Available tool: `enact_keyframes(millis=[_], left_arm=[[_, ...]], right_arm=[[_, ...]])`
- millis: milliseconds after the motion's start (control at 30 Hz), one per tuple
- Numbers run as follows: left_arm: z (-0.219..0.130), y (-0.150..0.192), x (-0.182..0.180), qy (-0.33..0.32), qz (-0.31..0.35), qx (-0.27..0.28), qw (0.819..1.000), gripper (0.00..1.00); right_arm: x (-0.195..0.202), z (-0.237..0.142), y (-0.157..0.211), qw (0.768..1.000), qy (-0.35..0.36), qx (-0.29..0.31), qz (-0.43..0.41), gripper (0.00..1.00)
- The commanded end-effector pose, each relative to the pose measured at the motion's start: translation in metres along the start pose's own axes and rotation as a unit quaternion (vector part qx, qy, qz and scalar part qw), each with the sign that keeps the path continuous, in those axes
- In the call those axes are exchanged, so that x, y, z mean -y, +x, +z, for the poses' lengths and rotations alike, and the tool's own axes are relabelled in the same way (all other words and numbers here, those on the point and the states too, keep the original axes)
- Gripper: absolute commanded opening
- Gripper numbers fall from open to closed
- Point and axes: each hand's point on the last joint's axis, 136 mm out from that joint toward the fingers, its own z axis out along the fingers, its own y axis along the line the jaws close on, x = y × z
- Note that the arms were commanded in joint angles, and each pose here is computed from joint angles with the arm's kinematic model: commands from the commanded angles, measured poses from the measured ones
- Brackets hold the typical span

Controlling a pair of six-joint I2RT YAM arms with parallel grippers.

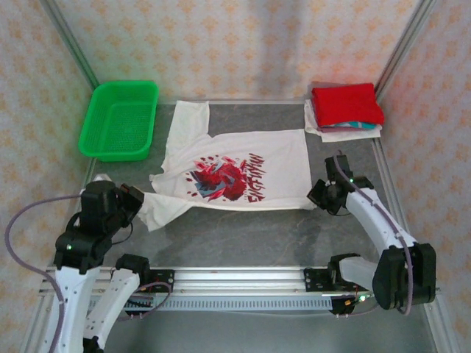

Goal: Fold and stack the t-shirts

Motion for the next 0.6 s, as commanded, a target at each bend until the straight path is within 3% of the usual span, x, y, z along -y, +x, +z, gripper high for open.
enact_keyframes(millis=[0, 133, 333, 567], left_arm=[[0.018, -0.010, 0.012, -0.016, 0.052, -0.005, 0.999, 0.00], [0.033, -0.017, 0.020, -0.052, 0.093, -0.024, 0.994, 0.00], [0.035, -0.045, 0.016, -0.101, 0.123, 0.017, 0.987, 0.00], [0.024, -0.046, 0.004, -0.116, 0.124, 0.020, 0.985, 0.00]], right_arm=[[-0.006, -0.013, -0.019, 0.999, 0.007, 0.030, -0.013, 0.00], [-0.008, -0.006, -0.029, 0.999, 0.025, 0.026, -0.018, 0.00], [-0.013, 0.002, -0.041, 0.999, 0.034, 0.026, -0.018, 0.00], [-0.010, -0.009, -0.024, 1.000, 0.015, 0.014, -0.018, 0.00]])
